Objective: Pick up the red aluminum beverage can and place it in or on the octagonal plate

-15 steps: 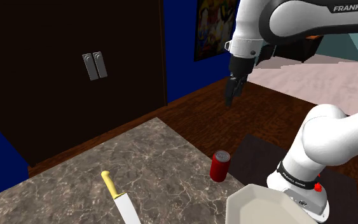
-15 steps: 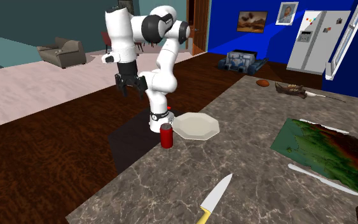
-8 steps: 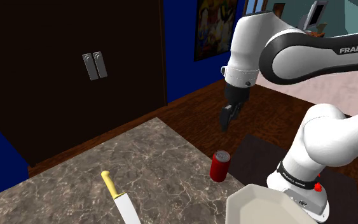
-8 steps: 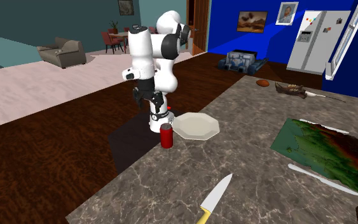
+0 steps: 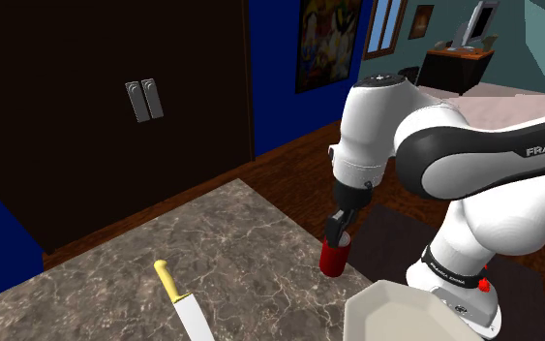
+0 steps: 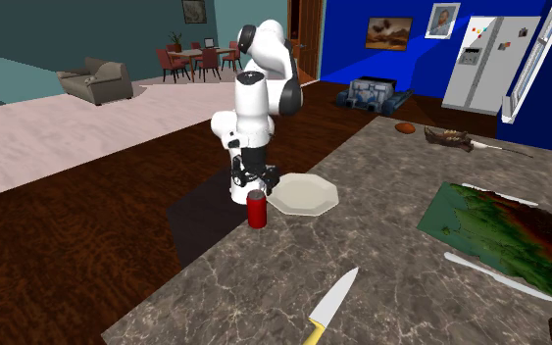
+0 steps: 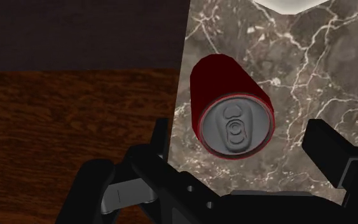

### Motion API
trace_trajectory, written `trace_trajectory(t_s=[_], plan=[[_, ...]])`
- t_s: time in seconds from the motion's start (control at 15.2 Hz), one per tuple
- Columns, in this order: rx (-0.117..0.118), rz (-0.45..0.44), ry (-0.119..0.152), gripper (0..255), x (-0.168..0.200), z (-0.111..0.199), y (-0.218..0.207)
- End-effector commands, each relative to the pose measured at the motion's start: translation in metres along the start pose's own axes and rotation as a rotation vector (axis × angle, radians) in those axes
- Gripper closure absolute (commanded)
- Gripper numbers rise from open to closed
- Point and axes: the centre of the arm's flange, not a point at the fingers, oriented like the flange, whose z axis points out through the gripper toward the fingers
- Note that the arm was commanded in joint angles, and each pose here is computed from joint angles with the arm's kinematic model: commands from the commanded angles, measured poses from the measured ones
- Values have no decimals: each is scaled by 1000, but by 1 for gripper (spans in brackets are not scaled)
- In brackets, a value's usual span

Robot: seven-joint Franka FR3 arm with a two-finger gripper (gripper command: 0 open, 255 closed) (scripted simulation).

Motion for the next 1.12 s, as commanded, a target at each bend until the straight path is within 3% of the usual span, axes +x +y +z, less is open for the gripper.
trace_trajectory(t_s=[0.0, 0.4, 0.92, 0.99, 1.06], plan=[[-1, 3, 0, 0, -2, 11, -3], [-1, 3, 0, 0, -2, 46, -3], [-1, 3, 0, 0, -2, 45, -3], [-1, 3, 0, 255, -2, 45, -3], [-1, 3, 0, 255, -2, 45, -3]])
